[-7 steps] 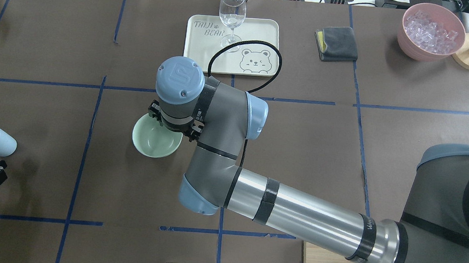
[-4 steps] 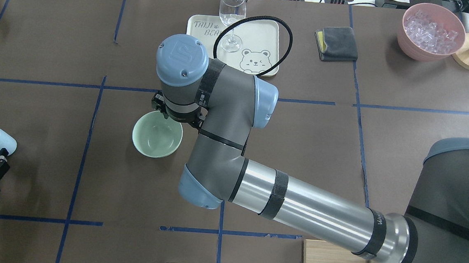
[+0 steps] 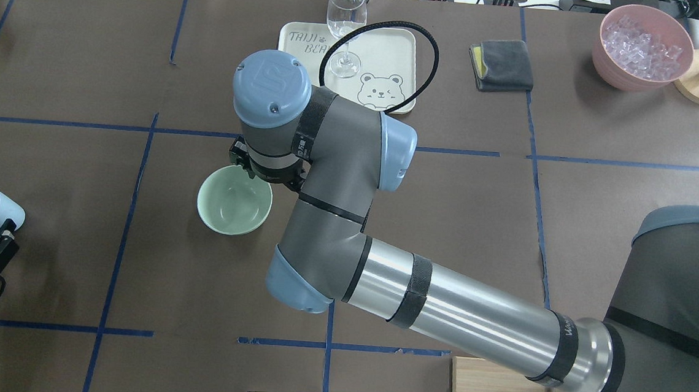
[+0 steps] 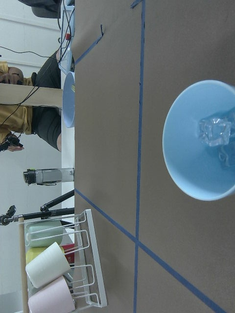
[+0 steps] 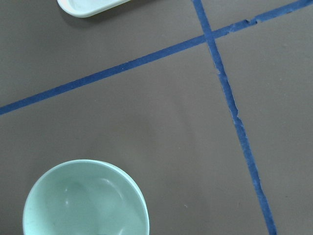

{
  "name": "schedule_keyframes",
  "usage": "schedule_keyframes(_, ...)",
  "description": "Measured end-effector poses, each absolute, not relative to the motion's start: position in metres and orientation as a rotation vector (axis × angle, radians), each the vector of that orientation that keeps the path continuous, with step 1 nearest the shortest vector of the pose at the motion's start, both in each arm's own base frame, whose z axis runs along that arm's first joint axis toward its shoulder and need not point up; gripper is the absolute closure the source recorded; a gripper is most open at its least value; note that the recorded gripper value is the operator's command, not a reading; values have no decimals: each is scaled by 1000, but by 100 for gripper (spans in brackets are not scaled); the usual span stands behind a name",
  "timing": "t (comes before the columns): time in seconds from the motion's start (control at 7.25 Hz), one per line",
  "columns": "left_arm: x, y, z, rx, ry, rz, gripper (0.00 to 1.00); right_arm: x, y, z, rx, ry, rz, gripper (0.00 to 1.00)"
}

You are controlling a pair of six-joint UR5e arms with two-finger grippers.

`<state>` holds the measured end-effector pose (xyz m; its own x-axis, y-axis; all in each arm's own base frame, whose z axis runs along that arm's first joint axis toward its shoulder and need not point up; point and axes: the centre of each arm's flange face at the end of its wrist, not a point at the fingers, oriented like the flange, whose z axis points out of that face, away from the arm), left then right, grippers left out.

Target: Pour ice into bowl

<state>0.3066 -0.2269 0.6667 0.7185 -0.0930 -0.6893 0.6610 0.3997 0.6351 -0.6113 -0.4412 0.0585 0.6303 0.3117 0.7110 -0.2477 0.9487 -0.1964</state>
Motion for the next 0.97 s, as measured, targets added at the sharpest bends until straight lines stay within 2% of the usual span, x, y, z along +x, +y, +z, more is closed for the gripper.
schedule_keyframes(0.41,304,-232,674,1071,601,-524,2,-580,-439,64,-67,-795,285,0)
schedule_keyframes(0.97,293,-245,676,1085,569,-549,3,-530,-437,135,-22,-771,208,0)
